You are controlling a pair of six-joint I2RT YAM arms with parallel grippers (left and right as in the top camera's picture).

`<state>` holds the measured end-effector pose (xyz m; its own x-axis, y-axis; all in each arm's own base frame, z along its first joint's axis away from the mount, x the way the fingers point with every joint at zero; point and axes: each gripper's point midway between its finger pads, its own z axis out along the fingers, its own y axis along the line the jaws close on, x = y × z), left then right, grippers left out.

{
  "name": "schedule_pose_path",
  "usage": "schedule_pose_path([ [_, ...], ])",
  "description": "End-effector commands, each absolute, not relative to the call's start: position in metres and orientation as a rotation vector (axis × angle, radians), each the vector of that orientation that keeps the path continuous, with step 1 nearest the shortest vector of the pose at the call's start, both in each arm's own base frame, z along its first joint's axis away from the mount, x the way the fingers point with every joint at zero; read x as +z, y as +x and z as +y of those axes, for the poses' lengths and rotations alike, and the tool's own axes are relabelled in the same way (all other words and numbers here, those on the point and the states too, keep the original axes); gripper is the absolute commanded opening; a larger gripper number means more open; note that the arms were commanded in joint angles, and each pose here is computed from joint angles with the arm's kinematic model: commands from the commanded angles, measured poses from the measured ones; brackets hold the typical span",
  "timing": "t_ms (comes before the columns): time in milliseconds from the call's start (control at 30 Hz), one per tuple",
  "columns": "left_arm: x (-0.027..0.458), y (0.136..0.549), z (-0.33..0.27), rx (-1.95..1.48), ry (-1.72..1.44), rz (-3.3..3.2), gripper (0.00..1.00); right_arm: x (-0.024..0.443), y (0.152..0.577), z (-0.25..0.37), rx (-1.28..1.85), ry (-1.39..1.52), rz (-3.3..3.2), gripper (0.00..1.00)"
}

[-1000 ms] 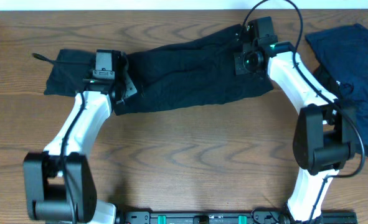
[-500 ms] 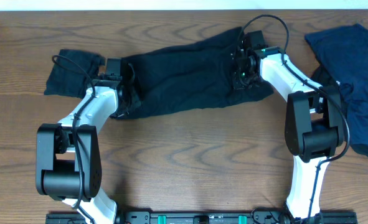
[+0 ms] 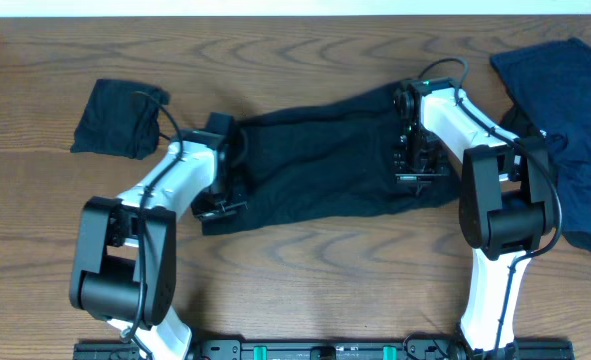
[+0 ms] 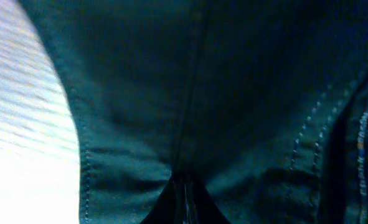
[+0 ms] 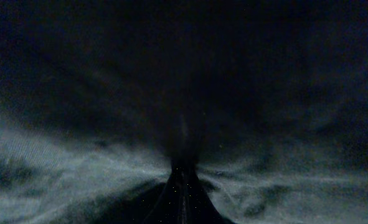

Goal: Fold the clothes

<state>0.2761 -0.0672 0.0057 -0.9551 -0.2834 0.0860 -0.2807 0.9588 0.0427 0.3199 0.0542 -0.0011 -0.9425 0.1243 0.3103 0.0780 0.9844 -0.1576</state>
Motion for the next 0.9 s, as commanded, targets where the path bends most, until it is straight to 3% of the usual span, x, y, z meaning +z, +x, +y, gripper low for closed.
schedule_pose_path([
  [0,0.011,0.268,-0.077,-0.049,0.37,-3.019,0.06,0.002,0.312,0.042,0.291,-0.233,-2.772,0.01],
  [233,0.041,0.269,-0.085,0.0,0.336,-3.104,0.06,0.045,0.312,0.044,0.264,-0.242,-2.858,0.01],
  [467,0.099,0.299,-0.08,0.069,0.384,-3.384,0.06,0.092,0.346,0.06,0.099,-0.155,-3.131,0.01],
  [600,0.117,0.317,-0.084,0.149,0.404,-3.488,0.06,0.092,0.358,0.089,-0.165,0.016,-3.167,0.01],
  [867,0.1,0.333,-0.089,0.149,0.399,-3.49,0.06,0.053,0.371,0.103,-0.168,0.126,-3.136,0.01],
])
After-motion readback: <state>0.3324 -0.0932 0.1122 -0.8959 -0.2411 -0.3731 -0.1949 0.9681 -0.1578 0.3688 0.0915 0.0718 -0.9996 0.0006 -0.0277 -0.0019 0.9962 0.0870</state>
